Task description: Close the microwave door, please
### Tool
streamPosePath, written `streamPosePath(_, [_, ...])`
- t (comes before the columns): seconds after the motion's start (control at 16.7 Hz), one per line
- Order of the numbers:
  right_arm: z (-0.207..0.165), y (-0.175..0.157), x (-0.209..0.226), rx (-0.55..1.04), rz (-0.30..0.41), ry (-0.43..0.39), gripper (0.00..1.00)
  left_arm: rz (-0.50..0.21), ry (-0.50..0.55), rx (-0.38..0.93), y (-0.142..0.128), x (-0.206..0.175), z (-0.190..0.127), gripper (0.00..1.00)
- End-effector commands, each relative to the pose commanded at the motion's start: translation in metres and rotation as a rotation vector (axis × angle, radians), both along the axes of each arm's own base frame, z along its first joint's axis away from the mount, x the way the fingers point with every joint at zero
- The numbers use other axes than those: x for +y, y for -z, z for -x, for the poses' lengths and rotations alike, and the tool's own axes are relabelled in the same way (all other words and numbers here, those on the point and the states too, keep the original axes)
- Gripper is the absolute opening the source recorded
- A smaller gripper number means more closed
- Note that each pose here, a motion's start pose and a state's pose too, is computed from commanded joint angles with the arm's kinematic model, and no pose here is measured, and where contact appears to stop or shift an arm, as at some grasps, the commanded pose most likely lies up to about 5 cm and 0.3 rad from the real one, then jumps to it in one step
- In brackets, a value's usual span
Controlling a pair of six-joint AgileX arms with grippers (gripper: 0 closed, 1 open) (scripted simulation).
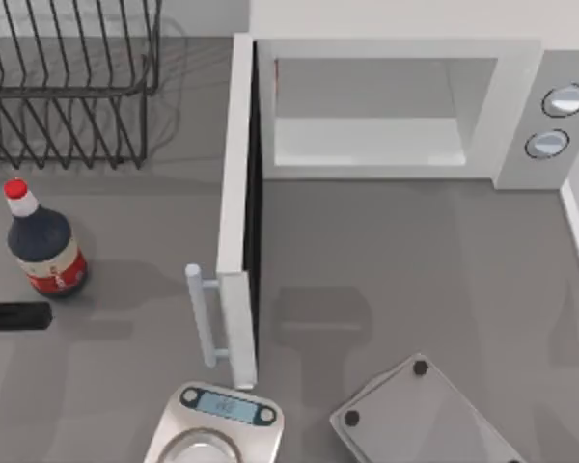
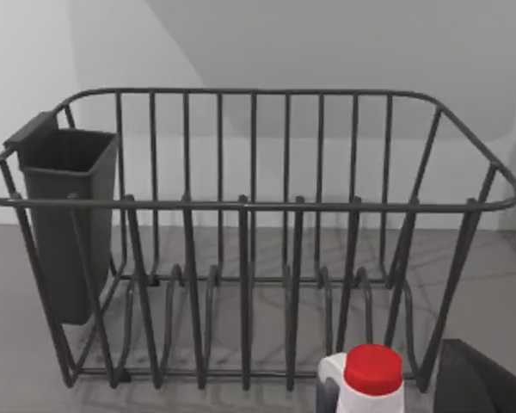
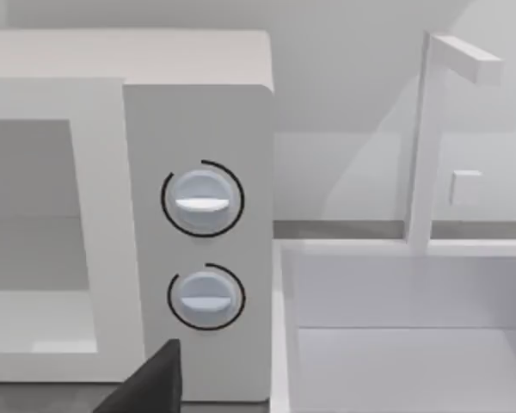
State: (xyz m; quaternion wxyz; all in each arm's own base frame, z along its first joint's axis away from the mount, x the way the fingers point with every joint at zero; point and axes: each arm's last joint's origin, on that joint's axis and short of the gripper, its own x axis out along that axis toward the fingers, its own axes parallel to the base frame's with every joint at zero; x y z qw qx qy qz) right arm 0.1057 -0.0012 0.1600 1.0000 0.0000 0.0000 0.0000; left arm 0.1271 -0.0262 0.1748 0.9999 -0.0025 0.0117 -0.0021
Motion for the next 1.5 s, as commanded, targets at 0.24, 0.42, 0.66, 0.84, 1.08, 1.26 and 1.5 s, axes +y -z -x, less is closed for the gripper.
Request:
streamPosePath(0.24, [0.0, 0.0, 0.0, 0.0, 0.0, 0.0, 1.0, 0.039, 0.033, 0.151, -0.021, -0.014, -0.013, 0.0])
streamPosePath(0.42, [0.0, 0.0, 0.0, 0.0, 0.0, 0.0, 1.0, 0.041, 0.049, 0.36, -0.038, -0.034, -0.03, 0.0])
streamPosePath(0.66, [0.0, 0.0, 0.0, 0.0, 0.0, 0.0, 1.0, 0.005, 0.038, 0.625, -0.055, -0.062, -0.048, 0.0])
streamPosePath(0.84, [0.0, 0.0, 0.0, 0.0, 0.0, 0.0, 1.0, -0.011, 0.023, 0.73, -0.065, -0.078, -0.057, 0.0])
streamPosePath(1.08, [0.0, 0.0, 0.0, 0.0, 0.0, 0.0, 1.0, -0.014, 0.017, 0.762, -0.069, -0.084, -0.06, 0.0])
streamPosePath(1.26, [0.0, 0.0, 0.0, 0.0, 0.0, 0.0, 1.0, -0.011, 0.016, 0.76, -0.068, -0.083, -0.06, 0.0])
streamPosePath(1.5, [0.0, 0.0, 0.0, 0.0, 0.0, 0.0, 1.0, -0.017, 0.014, 0.768, -0.042, -0.086, -0.064, 0.0])
